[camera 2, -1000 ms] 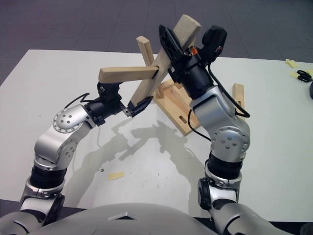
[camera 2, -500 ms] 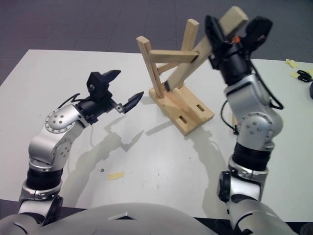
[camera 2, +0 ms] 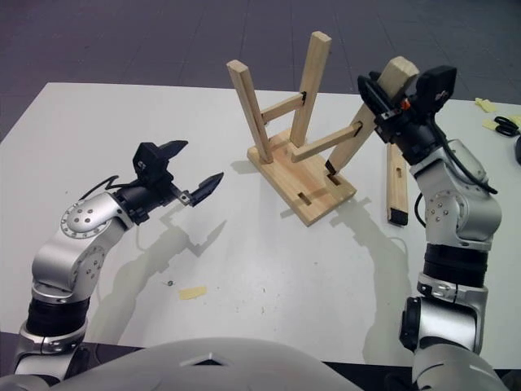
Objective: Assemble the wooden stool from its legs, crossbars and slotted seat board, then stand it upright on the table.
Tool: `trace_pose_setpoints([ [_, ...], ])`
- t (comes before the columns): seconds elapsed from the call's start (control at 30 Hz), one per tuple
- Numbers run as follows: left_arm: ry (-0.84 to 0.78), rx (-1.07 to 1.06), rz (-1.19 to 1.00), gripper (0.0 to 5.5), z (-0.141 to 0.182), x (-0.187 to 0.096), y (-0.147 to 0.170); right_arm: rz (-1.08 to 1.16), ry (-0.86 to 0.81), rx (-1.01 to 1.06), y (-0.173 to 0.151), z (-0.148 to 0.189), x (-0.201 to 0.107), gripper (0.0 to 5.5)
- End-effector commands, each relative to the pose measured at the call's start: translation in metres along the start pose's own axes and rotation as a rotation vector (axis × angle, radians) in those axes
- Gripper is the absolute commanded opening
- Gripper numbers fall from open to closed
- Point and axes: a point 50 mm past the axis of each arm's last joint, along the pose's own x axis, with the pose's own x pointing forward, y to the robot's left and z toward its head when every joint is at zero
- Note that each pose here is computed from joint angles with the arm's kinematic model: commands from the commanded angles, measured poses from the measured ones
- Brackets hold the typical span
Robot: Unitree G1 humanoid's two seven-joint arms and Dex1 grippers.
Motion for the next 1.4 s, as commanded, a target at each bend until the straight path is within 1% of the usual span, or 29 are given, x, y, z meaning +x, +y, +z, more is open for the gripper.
trace_pose_setpoints([
  [0.03,0.011,0.004,0.002,5.40,-0.001,-0.001,0.000,0.031,0.034,-0.002,-0.002,0.000,-0.008,1.01],
  [0.23,0.004,0.000,-0.002,5.40,0.001,0.001,-0.001,0.046,0.051,-0.030,-0.002,-0.005,-0.009,1.01],
  [0.5,0.002,-0.013,-0.025,5.40,0.001,0.002,-0.006,0.064,0.041,-0.061,-0.005,-0.002,-0.003,1.01],
  [0.63,0.004,-0.013,-0.025,5.40,0.000,0.002,-0.007,0.091,0.090,-0.039,-0.002,-0.015,-0.006,1.01],
  [0.8,0.001,-0.019,-0.031,5.40,0.000,0.004,-0.009,0.146,0.153,0.022,0.018,-0.039,-0.011,1.01],
  [0.93,0.008,-0.017,-0.030,5.40,-0.001,0.003,-0.010,-0.008,0.246,0.107,0.016,-0.063,-0.028,1.01],
  [1.03,0.012,-0.021,-0.023,5.40,-0.002,0.001,-0.011,-0.150,0.339,0.196,0.022,-0.083,-0.042,1.01],
  [1.07,0.012,-0.023,-0.021,5.40,-0.002,0.001,-0.011,-0.199,0.397,0.211,0.026,-0.092,-0.048,1.01],
  [1.1,0.011,-0.024,-0.018,5.40,-0.002,0.000,-0.012,-0.211,0.435,0.223,0.032,-0.099,-0.052,1.01],
  [1.2,0.009,-0.028,-0.028,5.40,-0.001,0.001,-0.013,-0.176,0.544,0.134,0.049,-0.107,-0.060,1.01],
  [1.27,0.014,-0.023,-0.032,5.40,-0.001,0.001,-0.013,-0.188,0.601,0.095,0.051,-0.106,-0.054,1.01],
  [1.33,0.019,-0.018,-0.041,5.40,-0.001,0.002,-0.014,-0.213,0.595,0.082,0.048,-0.099,-0.039,1.01],
  [1.4,0.021,-0.017,-0.043,5.40,-0.002,0.003,-0.014,-0.242,0.589,0.121,0.042,-0.092,-0.022,1.01],
])
